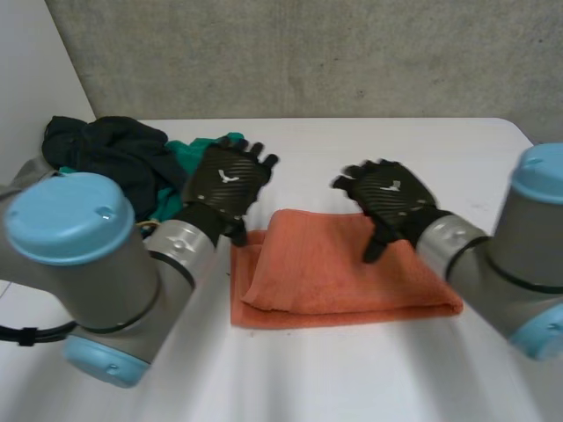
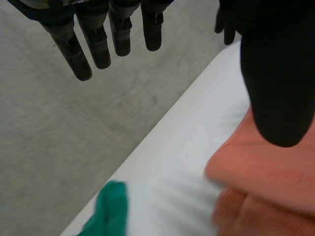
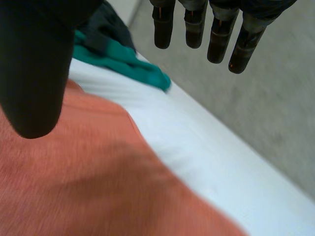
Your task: Fold the laundry.
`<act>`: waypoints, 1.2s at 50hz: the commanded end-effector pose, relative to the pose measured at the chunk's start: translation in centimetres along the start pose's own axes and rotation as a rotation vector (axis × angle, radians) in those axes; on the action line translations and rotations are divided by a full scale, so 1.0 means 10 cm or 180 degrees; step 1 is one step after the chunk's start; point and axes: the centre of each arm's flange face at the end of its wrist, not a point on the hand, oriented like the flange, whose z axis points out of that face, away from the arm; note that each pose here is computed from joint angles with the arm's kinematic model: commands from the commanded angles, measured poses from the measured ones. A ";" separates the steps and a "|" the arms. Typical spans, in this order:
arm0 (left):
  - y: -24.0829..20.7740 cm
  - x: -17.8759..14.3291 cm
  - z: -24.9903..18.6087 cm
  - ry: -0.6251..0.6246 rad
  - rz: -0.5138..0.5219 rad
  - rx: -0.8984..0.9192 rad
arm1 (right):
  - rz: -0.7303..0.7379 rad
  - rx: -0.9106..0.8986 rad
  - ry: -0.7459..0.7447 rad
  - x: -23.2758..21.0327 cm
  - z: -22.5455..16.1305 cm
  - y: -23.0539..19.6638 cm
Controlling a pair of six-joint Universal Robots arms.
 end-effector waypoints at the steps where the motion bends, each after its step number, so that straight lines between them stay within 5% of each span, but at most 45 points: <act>1: 0.19 0.44 0.11 0.0321 -0.0067 -0.0128 | -0.0002 -0.0829 0.0197 0.31 -0.30 0.52; 7: 0.48 0.59 0.16 0.0395 -0.0027 -0.0398 | -0.0336 -0.1050 0.0283 0.45 -0.34 0.75; 24: 0.69 0.67 -0.08 0.0113 0.0593 -0.0949 | -0.0287 -0.1080 0.0407 0.58 -0.33 0.87; 49: 0.28 0.40 -0.47 -0.0035 0.0508 -0.0748 | -0.0446 -0.0978 0.0494 0.62 -0.31 0.85; 54: 0.13 0.22 -0.46 -0.0208 0.0463 -0.0630 | -0.1027 -0.0657 0.0456 0.54 -0.24 0.46; 60: 0.10 -0.24 -0.37 -0.0619 0.0378 -0.0628 | -0.1806 0.0036 -0.0082 -0.24 -0.16 -0.08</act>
